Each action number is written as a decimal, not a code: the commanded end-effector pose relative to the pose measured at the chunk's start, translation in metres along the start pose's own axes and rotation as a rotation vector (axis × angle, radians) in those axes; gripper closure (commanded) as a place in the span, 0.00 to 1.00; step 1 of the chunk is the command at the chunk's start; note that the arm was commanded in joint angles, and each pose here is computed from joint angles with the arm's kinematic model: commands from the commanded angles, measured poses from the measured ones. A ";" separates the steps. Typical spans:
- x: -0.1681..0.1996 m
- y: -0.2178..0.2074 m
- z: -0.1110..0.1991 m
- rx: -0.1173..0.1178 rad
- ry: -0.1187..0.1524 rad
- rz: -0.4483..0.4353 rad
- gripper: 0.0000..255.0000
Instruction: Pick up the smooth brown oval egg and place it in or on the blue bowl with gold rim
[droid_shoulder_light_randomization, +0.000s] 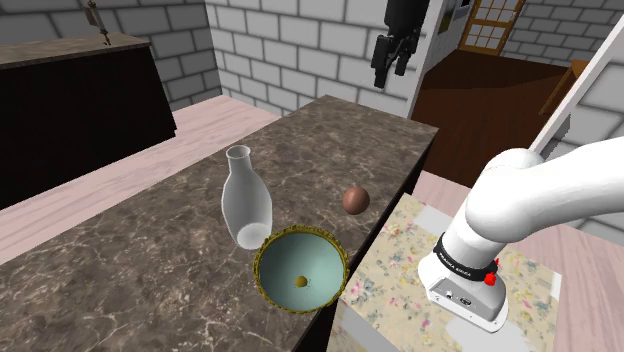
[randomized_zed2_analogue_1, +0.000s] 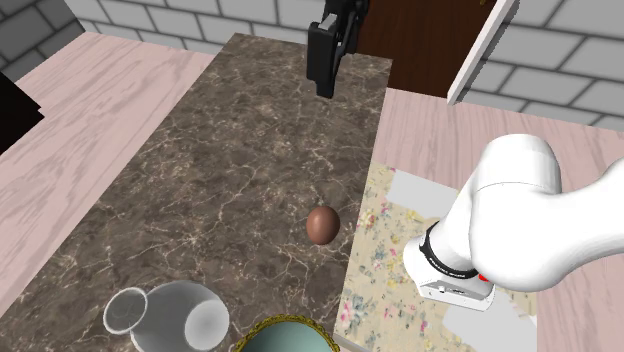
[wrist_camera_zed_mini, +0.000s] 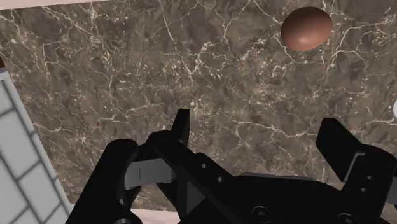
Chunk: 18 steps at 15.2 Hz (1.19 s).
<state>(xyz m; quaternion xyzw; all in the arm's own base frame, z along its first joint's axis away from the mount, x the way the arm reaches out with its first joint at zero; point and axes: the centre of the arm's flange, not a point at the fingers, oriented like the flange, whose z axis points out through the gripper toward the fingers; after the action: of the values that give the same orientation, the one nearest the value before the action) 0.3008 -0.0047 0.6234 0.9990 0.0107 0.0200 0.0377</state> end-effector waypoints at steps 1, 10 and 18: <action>0.000 0.000 0.000 0.000 0.000 0.000 0.00; 0.058 -0.005 0.117 0.224 -0.167 -0.585 0.00; 0.078 -0.052 0.222 0.423 -0.315 -1.104 0.00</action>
<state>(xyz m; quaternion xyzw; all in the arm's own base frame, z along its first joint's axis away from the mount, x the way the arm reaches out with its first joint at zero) 0.3853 0.0239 0.4157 0.8447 0.4949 -0.1441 -0.1440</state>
